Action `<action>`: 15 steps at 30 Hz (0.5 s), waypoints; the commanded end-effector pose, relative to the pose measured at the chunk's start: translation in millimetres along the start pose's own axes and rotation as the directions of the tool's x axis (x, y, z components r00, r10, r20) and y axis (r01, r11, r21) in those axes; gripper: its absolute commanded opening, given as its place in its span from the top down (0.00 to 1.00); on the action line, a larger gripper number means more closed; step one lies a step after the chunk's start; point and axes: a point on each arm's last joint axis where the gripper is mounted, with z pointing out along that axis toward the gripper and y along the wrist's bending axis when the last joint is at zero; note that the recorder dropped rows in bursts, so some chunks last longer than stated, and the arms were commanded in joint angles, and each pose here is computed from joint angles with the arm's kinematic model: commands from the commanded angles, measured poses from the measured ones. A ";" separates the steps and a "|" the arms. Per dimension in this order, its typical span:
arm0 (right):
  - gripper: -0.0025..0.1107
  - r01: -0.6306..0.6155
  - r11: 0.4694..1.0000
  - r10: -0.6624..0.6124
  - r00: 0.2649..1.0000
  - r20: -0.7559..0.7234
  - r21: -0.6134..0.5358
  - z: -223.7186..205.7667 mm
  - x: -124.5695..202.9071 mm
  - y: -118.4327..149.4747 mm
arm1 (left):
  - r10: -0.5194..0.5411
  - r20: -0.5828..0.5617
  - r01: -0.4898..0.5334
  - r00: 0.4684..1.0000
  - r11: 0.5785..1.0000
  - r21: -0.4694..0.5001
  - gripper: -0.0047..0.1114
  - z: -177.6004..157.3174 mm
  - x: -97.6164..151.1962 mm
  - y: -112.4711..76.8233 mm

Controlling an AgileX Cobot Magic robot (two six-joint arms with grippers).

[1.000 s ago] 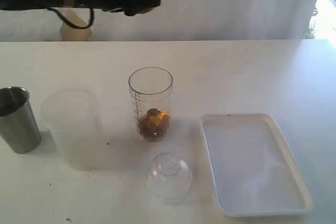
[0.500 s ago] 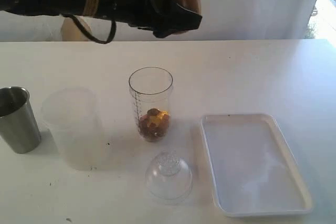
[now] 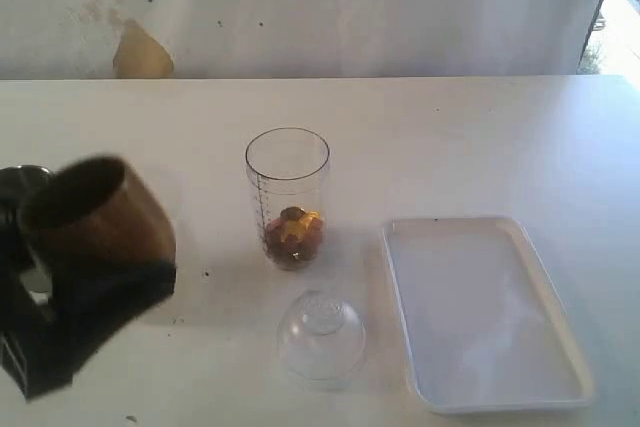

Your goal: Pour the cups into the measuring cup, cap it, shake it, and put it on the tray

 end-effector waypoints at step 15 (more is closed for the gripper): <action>0.98 0.014 1.000 -0.014 1.000 0.007 0.001 -0.2 0.1 -0.1 | 0.090 0.041 -0.079 0.995 0.975 -0.208 0.96 0.6 88.1 22.5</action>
